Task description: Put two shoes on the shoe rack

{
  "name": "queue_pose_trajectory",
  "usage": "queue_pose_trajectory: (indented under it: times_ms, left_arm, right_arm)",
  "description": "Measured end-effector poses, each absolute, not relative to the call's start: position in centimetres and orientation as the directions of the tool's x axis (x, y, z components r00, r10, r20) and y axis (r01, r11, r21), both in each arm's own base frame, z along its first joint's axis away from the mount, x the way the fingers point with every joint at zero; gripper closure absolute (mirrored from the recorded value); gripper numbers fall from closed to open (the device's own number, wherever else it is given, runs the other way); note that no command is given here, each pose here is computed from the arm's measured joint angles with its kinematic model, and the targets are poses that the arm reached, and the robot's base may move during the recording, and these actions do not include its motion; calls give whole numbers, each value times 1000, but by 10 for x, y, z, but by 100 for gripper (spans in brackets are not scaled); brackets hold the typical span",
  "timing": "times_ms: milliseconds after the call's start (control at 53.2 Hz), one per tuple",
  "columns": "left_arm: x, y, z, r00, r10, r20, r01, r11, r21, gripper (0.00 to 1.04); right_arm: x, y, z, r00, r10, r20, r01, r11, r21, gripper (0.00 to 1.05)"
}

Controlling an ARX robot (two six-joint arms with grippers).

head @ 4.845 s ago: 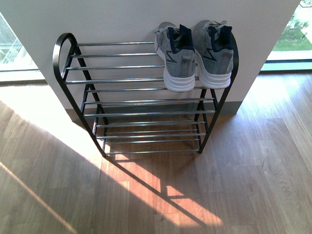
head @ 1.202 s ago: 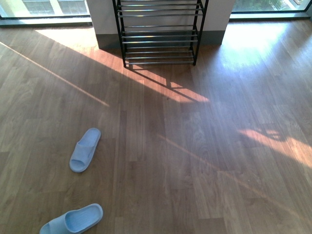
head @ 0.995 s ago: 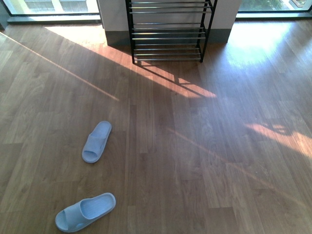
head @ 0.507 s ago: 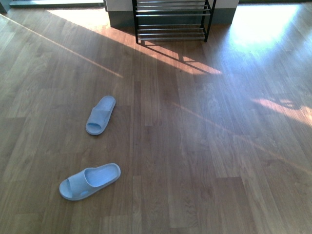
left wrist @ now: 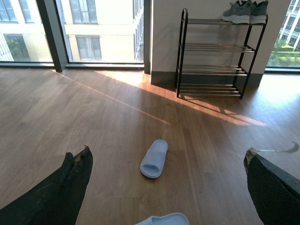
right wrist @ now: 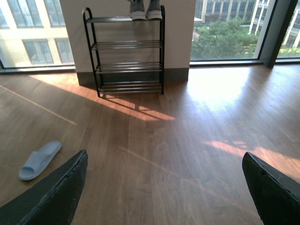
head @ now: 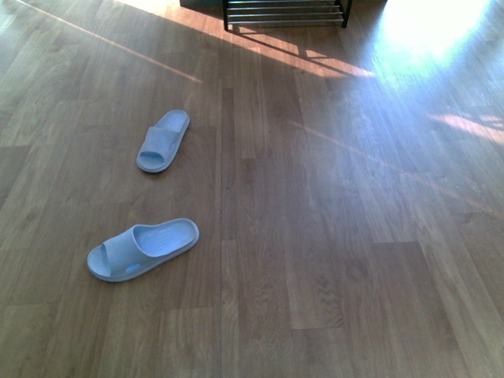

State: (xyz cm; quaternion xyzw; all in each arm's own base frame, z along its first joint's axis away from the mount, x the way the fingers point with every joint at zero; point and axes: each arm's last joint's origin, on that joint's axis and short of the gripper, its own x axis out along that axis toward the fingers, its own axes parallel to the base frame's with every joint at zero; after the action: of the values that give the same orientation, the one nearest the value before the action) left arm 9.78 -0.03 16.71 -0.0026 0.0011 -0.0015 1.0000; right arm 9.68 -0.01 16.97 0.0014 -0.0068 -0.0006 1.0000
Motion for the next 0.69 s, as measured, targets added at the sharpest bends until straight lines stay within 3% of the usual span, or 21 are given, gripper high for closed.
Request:
queue_pose_trajectory:
  times_ms: [695]
  left_arm:
    - [98,0,167,1000,1,-2,-1,1000,-5,9]
  right_arm:
    - [97,0,170,1000,3,15,-3,1000,3,9]
